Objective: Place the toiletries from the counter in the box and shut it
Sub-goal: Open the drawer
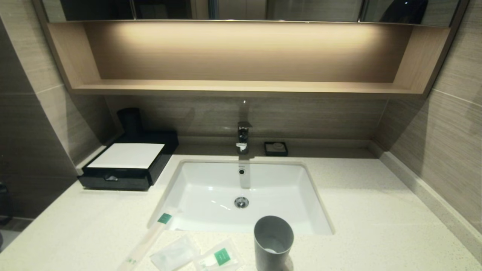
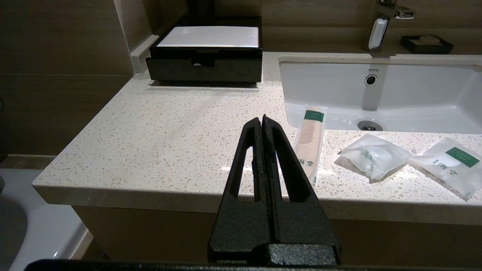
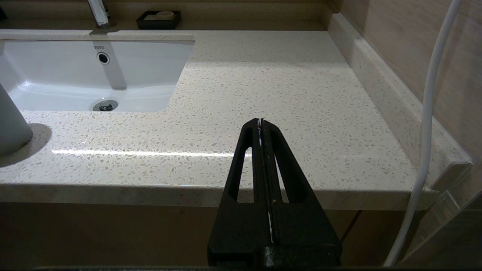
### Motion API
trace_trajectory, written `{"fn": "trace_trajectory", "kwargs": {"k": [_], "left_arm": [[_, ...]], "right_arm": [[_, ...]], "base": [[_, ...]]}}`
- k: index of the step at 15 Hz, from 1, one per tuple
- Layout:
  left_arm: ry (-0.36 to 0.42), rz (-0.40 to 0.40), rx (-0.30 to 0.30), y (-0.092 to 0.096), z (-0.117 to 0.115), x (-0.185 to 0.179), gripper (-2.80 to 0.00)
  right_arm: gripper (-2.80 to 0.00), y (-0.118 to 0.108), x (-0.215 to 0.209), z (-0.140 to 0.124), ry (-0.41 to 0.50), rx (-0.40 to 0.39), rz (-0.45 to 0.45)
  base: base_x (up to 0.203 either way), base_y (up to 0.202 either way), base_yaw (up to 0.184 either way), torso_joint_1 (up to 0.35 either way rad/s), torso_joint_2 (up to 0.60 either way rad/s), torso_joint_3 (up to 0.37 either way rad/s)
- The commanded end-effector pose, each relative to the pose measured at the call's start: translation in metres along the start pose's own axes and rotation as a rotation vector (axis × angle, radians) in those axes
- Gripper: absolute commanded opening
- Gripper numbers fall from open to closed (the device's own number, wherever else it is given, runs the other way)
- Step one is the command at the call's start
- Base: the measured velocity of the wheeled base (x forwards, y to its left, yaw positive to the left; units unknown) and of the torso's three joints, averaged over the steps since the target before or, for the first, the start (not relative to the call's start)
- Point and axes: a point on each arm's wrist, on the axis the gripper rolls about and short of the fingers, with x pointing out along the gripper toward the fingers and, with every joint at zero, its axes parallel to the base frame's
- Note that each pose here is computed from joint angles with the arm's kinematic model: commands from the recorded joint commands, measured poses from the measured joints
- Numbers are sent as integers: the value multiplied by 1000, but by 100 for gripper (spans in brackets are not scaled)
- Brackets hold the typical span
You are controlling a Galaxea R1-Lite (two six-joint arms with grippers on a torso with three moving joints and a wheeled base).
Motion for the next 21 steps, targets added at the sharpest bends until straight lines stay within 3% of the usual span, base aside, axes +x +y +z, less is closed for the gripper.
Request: {"fn": "trace_trajectory", "kwargs": {"k": [1, 11, 18, 21], "left_arm": [[18, 0, -1, 0, -5, 1, -280], [23, 1, -2, 0, -5, 1, -280], [-19, -8, -5, 1, 37, -18, -280], [1, -3, -5, 1, 49, -22, -280]], "right_arm": [[-280, 0, 0, 0, -1, 0, 0], [-280, 0, 0, 0, 1, 0, 0], [-280, 0, 0, 0, 1, 0, 0], [-280, 0, 0, 0, 0, 0, 0]], "base": [[0, 0, 0, 0, 0, 0], [0, 0, 0, 0, 0, 0], [0, 0, 0, 0, 0, 0], [0, 0, 0, 0, 0, 0]]}}
